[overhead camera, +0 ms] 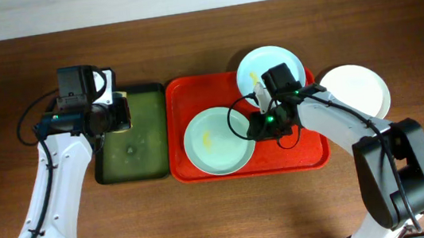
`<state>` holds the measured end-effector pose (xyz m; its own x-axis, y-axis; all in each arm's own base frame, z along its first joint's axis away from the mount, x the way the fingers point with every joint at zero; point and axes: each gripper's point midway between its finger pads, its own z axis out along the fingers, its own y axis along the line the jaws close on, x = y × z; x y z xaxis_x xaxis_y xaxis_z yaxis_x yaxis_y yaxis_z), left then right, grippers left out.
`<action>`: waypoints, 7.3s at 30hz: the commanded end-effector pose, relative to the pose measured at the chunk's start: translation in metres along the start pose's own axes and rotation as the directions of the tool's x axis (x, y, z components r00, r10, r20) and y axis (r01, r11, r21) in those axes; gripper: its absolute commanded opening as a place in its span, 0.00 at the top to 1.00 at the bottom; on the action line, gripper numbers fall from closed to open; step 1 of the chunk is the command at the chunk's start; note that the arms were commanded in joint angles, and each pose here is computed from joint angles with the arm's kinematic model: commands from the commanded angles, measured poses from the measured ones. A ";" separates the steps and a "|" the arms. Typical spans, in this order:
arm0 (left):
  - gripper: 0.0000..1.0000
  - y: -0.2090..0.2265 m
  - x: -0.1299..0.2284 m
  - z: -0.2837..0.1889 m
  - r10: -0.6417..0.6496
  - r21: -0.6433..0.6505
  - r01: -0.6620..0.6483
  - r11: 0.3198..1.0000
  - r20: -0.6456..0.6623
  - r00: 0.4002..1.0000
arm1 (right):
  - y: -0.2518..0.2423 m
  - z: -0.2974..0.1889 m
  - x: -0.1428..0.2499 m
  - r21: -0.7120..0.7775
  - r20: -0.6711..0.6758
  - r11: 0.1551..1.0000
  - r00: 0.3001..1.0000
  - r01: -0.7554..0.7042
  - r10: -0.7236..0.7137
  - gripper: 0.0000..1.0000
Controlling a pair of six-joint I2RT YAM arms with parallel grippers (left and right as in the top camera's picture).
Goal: Clean dirty plates on tray and stack at the side
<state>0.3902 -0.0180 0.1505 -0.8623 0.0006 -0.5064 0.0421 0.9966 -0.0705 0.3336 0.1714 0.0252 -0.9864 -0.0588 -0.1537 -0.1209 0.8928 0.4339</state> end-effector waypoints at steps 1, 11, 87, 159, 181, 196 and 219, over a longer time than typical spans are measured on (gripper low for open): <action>1.00 -0.003 0.003 0.003 0.013 0.016 -0.012 1.000 -0.012 1.000 | -0.006 0.005 0.003 0.029 -0.009 1.000 1.000 0.005 -0.004 0.78; 1.00 -0.003 0.003 0.003 0.012 0.016 -0.012 1.000 -0.013 1.000 | -0.017 0.013 0.004 0.062 0.026 0.997 0.999 -0.039 0.038 0.93; 0.73 -0.170 0.099 0.118 0.186 0.020 -0.194 0.981 -0.398 0.898 | -0.011 0.020 0.003 0.147 0.088 0.969 0.978 -0.199 0.188 0.96; 0.65 0.026 0.054 0.100 -0.194 -0.035 0.196 0.980 -0.390 0.900 | -0.003 0.010 0.003 0.044 0.014 0.979 0.980 -0.197 0.196 0.42; 0.00 0.016 -0.047 -0.048 -0.167 0.022 0.166 0.986 0.024 0.986 | 0.077 -0.085 -0.042 0.136 0.121 0.989 0.992 -0.056 0.040 0.96; 0.00 0.016 -0.047 -0.048 -0.167 0.022 0.166 0.986 0.024 0.986 | 0.228 -0.088 -0.134 0.771 0.521 0.619 0.407 0.154 -0.750 0.96; 0.01 0.016 -0.047 -0.048 -0.167 0.022 0.166 0.986 0.024 0.986 | 0.203 -0.032 -0.130 0.228 0.633 0.961 0.726 0.155 -0.267 0.96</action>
<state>0.4069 0.0041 0.2100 -0.8492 -0.1721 -0.4993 -0.1008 0.9809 -0.1666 0.4332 0.3381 0.1808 -0.4433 -0.2173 -0.8696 -0.2047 0.9691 -0.1378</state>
